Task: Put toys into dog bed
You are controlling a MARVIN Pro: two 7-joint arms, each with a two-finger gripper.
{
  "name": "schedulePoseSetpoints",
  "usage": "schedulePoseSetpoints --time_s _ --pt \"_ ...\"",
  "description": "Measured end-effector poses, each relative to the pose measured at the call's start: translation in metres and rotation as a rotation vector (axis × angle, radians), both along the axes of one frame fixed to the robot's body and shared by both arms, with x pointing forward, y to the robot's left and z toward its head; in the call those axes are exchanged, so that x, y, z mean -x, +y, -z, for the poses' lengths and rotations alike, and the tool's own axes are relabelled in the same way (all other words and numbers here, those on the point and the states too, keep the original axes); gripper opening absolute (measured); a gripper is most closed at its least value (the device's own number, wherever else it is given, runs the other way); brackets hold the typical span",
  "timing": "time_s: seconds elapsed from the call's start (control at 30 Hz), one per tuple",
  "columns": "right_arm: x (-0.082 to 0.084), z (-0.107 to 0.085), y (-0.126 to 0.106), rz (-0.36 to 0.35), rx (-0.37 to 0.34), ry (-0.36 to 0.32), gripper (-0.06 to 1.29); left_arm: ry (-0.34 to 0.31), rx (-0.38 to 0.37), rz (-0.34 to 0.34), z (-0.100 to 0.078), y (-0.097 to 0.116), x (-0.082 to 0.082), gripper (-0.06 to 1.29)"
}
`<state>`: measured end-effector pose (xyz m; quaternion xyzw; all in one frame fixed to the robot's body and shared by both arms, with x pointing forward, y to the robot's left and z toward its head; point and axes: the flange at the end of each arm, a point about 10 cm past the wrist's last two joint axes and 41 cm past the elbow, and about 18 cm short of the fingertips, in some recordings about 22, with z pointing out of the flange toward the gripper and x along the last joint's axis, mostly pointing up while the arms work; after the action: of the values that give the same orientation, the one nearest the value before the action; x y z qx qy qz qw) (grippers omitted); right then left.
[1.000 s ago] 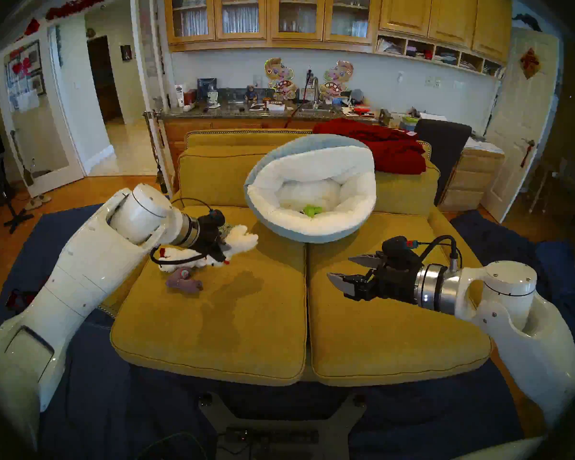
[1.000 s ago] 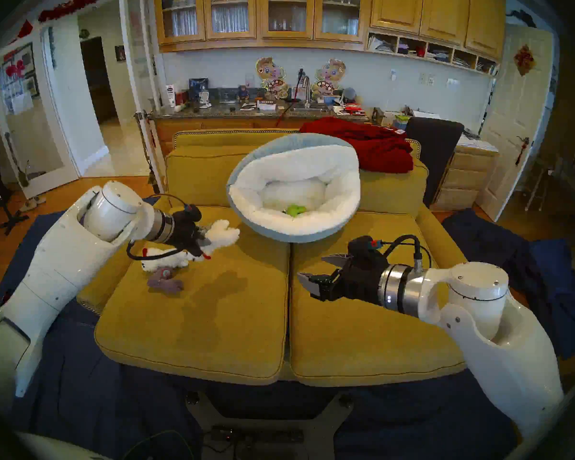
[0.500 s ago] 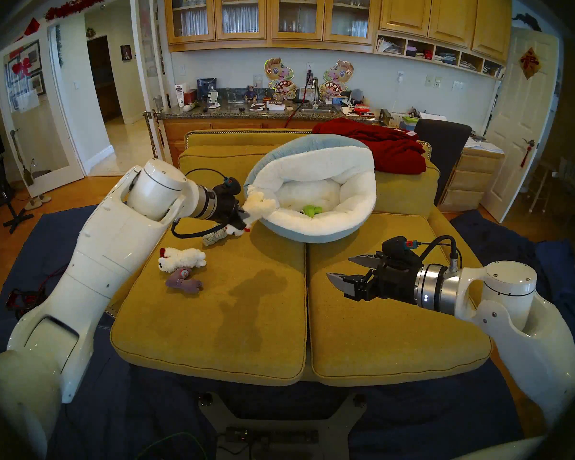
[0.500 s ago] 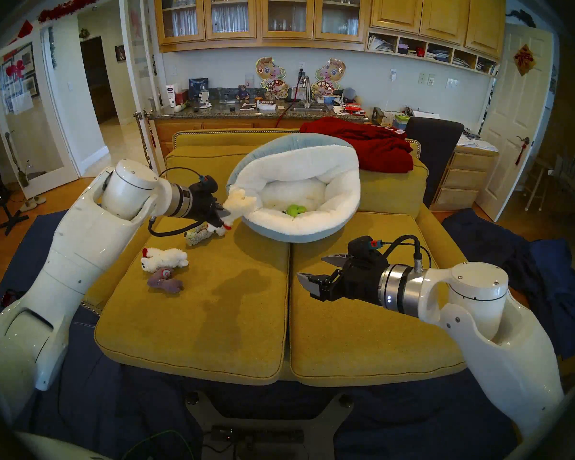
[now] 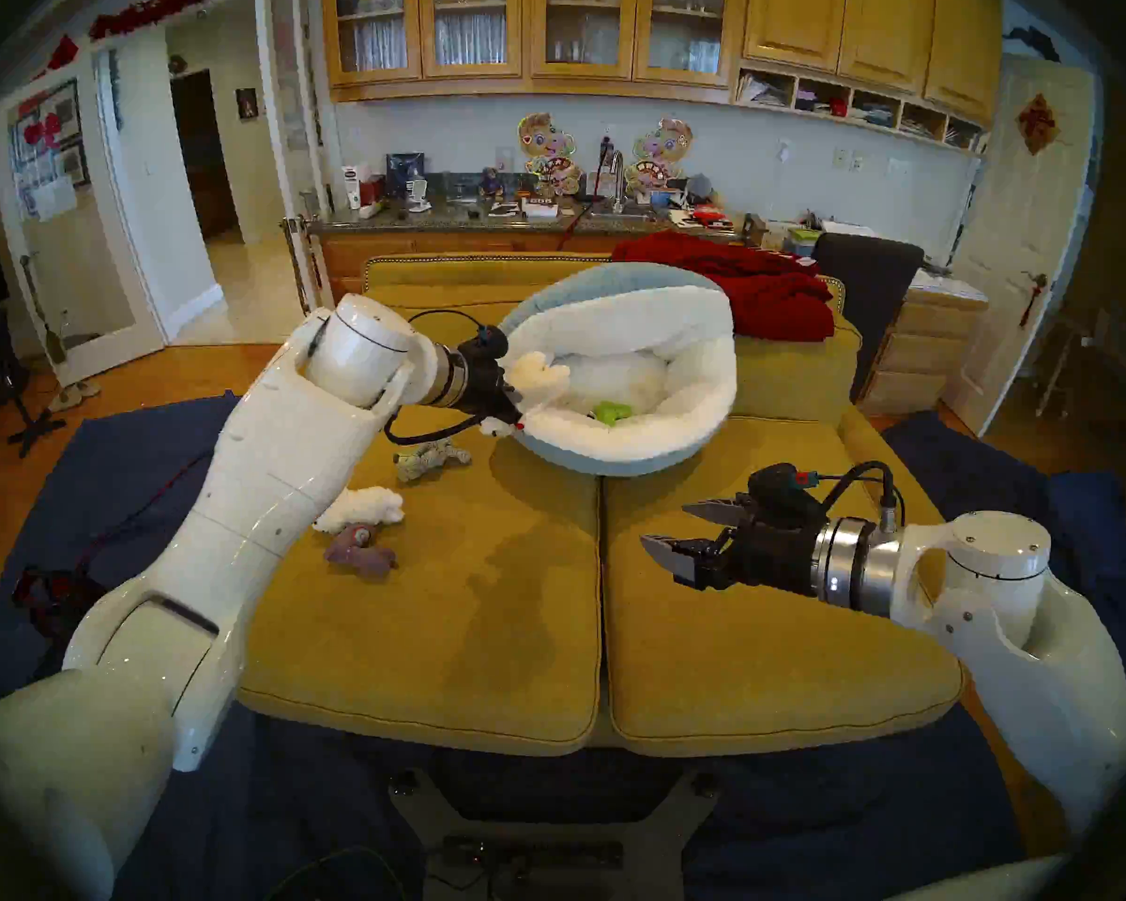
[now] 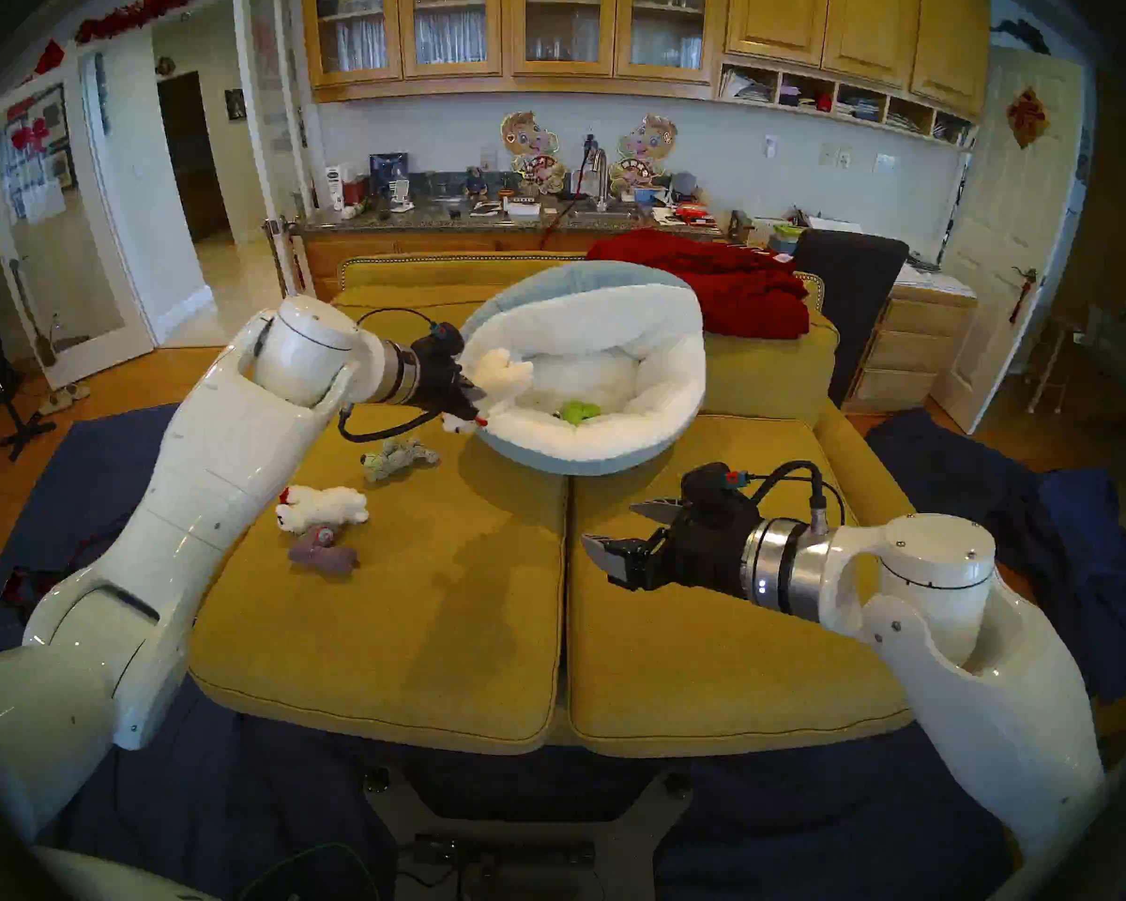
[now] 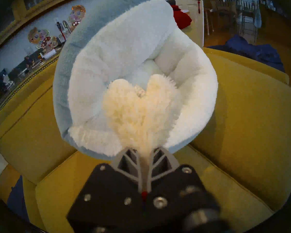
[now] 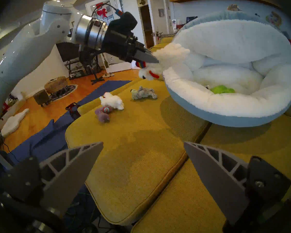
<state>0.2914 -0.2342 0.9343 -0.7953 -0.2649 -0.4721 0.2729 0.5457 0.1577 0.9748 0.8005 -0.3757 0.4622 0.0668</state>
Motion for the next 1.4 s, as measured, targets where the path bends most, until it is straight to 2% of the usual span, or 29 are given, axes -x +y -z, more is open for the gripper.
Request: schedulePoseSetpoints --time_s 0.53,0.77,1.1,1.13,1.17,1.2,1.27,1.3,1.4 --pt "0.000 0.001 0.000 0.000 0.001 0.004 1.25 0.012 0.018 -0.013 0.000 -0.047 -0.025 -0.01" --pt "0.000 0.002 0.000 0.000 0.001 0.006 1.25 0.032 0.008 -0.017 0.007 -0.067 -0.035 -0.01" --pt "0.000 0.002 0.000 -0.001 0.002 0.008 1.25 0.050 -0.015 -0.035 0.018 -0.083 -0.048 -0.01" --pt "0.000 0.002 0.000 -0.001 0.002 0.008 1.25 0.050 -0.016 -0.036 0.018 -0.084 -0.049 0.01" --pt "0.000 0.002 0.000 -0.001 0.002 0.008 1.25 0.049 -0.018 -0.038 0.018 -0.085 -0.051 0.35" --pt "0.000 0.002 0.000 -0.001 0.002 0.008 1.25 0.048 -0.019 -0.040 0.018 -0.086 -0.052 0.44" --pt "0.000 0.003 0.000 -0.001 0.002 0.009 1.25 0.044 -0.020 -0.044 0.017 -0.087 -0.055 0.45" --pt "0.000 0.003 0.000 -0.001 0.002 0.009 1.25 0.039 -0.020 -0.048 0.016 -0.088 -0.057 0.61" --pt "0.000 0.003 0.000 -0.001 0.002 0.009 1.25 0.029 -0.018 -0.054 0.014 -0.089 -0.060 0.71"
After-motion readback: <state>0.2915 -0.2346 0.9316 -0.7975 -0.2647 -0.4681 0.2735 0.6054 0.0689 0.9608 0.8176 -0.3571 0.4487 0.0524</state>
